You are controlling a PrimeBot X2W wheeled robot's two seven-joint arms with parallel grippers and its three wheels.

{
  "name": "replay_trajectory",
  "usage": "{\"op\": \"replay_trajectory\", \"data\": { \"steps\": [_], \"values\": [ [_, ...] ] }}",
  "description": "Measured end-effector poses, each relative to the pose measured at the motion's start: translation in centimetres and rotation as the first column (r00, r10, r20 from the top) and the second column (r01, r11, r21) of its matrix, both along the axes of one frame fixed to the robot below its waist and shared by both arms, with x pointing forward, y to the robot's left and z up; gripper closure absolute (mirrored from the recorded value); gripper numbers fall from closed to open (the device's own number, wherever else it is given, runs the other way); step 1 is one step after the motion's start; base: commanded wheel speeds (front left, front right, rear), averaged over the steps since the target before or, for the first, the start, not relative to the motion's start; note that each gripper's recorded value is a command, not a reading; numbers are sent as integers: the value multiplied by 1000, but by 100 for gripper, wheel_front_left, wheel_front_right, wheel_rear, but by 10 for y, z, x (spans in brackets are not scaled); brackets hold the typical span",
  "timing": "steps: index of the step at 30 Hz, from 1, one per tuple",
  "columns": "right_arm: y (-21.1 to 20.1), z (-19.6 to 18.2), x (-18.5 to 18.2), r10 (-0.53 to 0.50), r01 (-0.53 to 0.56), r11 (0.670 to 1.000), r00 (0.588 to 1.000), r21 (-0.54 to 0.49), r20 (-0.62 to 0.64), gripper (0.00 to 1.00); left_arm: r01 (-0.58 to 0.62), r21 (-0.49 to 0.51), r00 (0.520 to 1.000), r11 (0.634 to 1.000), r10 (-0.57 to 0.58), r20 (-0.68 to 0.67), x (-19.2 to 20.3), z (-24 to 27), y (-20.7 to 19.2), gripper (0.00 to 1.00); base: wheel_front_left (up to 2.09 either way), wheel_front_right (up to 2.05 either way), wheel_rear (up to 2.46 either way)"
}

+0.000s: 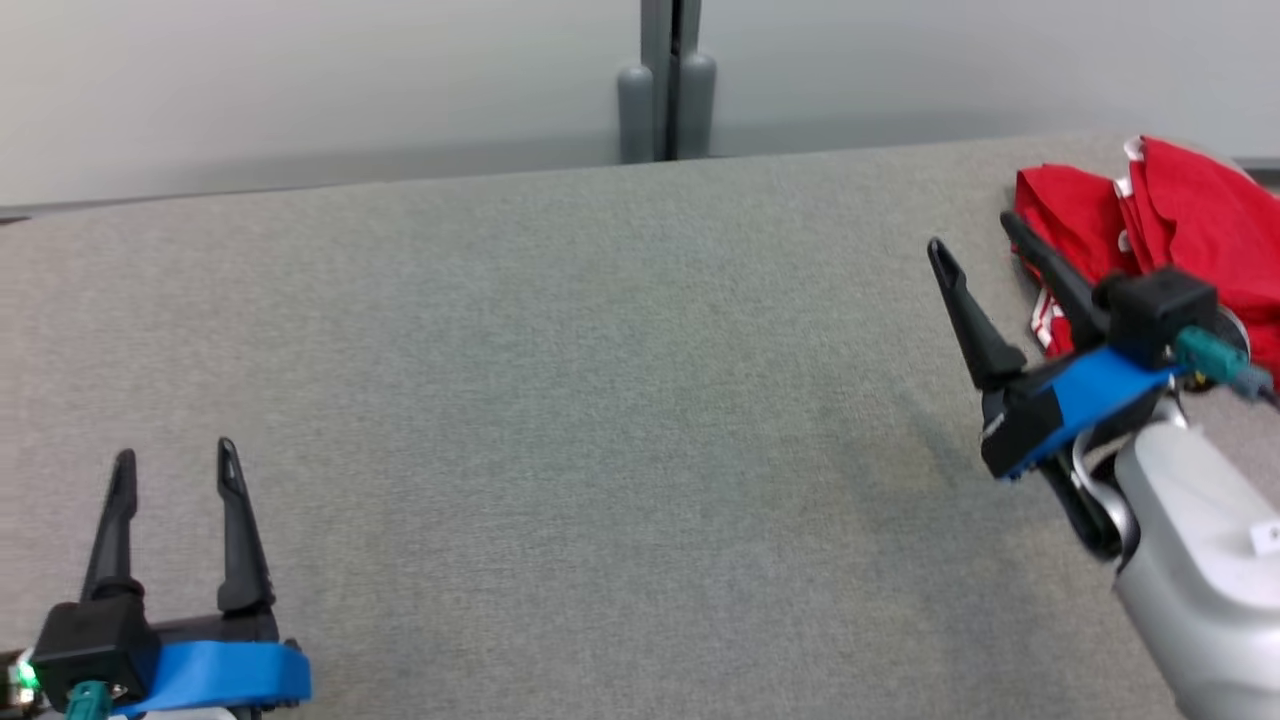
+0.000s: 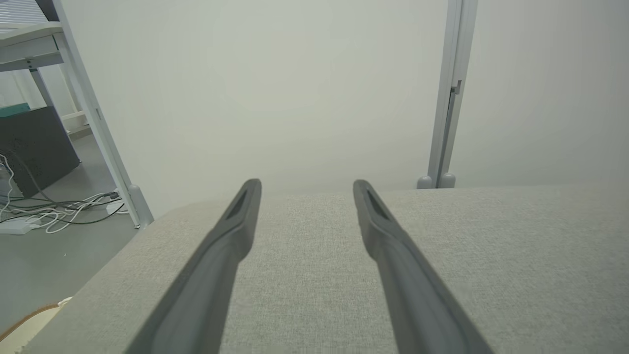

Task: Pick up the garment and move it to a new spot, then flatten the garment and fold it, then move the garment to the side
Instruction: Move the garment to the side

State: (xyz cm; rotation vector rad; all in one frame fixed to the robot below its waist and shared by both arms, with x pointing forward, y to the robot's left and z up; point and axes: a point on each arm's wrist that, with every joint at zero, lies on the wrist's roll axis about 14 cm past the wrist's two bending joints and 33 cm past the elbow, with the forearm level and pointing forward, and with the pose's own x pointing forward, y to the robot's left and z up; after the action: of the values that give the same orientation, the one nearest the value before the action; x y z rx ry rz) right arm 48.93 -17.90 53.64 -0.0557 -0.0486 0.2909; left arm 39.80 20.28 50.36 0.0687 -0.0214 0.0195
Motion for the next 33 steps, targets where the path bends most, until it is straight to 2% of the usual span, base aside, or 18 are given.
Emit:
{"op": "replay_trajectory", "data": {
  "steps": [16,33],
  "values": [
    [-17,-31,-89,-154,156,982,988,106,-24,0,-14,-12,1000,1000,14,1,-36,7,9,0,0,0,0],
    [-18,-33,-128,-238,244,962,970,125,-57,0,7,-11,1000,1000,-7,-3,-40,11,4,0,0,0,0]
  ]
}}
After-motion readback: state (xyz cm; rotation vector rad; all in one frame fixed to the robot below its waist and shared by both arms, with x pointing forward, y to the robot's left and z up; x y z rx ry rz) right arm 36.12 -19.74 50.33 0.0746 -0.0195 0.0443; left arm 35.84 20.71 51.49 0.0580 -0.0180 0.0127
